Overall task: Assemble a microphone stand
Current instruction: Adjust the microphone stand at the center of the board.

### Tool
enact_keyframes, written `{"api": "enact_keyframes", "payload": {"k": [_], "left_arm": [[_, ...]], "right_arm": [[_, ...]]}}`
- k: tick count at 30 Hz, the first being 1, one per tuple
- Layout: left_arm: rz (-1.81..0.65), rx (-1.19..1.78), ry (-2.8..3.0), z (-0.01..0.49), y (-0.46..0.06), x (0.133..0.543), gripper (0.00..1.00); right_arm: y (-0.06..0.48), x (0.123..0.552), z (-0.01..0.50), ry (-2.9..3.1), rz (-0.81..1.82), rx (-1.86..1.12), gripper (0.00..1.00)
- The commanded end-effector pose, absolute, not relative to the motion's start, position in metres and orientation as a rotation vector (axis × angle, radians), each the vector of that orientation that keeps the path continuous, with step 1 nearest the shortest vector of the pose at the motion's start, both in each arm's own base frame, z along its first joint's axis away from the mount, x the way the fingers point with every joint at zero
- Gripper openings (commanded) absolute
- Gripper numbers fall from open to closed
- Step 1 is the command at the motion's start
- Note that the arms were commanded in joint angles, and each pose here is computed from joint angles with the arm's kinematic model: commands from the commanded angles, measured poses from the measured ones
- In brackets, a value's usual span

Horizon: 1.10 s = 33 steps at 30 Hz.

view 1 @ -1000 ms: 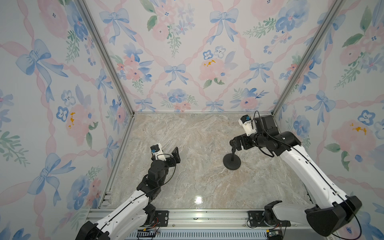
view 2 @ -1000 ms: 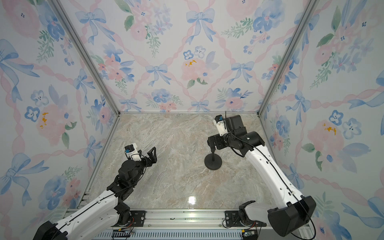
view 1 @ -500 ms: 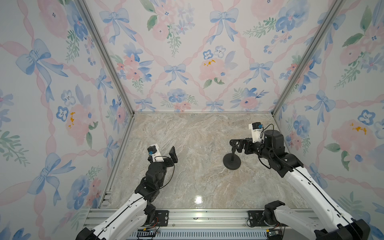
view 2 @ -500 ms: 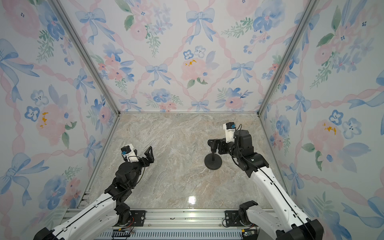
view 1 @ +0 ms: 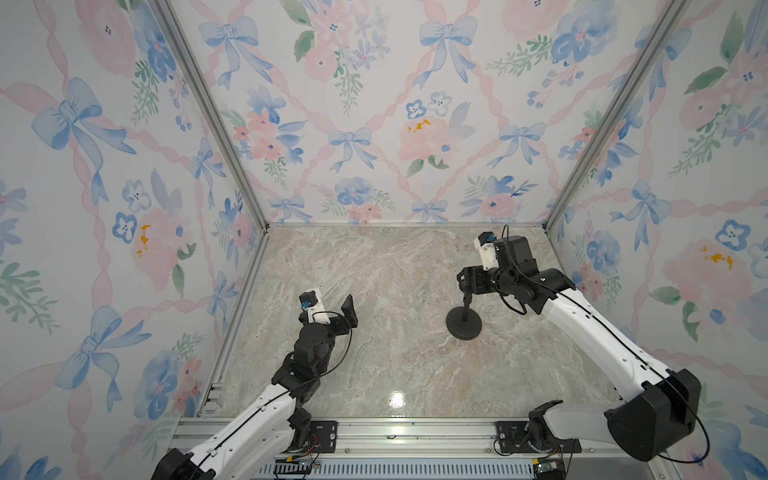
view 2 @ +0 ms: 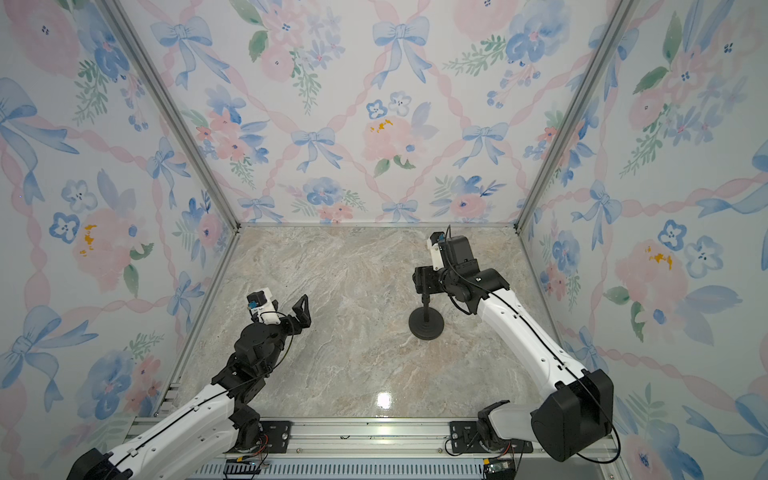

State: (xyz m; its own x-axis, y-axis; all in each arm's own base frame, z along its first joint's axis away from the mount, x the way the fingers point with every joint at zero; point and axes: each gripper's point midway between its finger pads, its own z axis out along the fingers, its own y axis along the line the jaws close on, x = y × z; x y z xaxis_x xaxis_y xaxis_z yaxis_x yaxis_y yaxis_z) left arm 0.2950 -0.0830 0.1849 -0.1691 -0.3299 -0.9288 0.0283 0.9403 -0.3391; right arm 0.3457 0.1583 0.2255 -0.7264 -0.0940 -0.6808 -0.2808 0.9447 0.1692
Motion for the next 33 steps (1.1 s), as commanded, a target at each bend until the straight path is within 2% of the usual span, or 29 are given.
{"api": "enact_keyframes", "payload": {"k": [1,5,10,15,19,22,29,31,33], "left_arm": [[-0.347,-0.225,1.717,0.185,-0.087,0.295,0.98],[-0.361,-0.220,1.719,0.185,-0.089,0.295,0.98],[-0.365,-0.222,1.712,0.187,-0.089,0.294,0.98],[-0.361,-0.220,1.716,0.186,-0.089,0.295,0.98],[-0.357,-0.221,1.717,0.185,-0.089,0.295,0.98],[-0.359,-0.222,1.716,0.185,-0.088,0.295,0.98],[-0.363,-0.223,1.712,0.186,-0.088,0.294,0.98],[-0.352,-0.212,1.712,0.186,-0.088,0.294,0.98],[-0.308,-0.181,1.706,0.189,-0.087,0.295,0.98]], "right_arm": [[0.152,0.343,0.216,2.412,0.268,-0.279,0.77],[0.148,0.343,0.206,2.436,0.265,-0.264,0.67],[0.143,0.334,0.194,2.404,0.359,-0.220,0.65],[0.135,0.329,0.180,2.346,0.419,-0.169,0.55],[0.138,0.325,0.168,2.326,0.485,-0.170,0.43],[0.140,0.325,0.161,2.333,0.498,-0.180,0.40],[0.137,0.319,0.176,2.239,0.516,-0.168,0.46],[0.133,0.315,0.185,2.158,0.527,-0.162,0.54],[0.127,0.312,0.186,2.068,0.504,-0.171,0.67]]}}
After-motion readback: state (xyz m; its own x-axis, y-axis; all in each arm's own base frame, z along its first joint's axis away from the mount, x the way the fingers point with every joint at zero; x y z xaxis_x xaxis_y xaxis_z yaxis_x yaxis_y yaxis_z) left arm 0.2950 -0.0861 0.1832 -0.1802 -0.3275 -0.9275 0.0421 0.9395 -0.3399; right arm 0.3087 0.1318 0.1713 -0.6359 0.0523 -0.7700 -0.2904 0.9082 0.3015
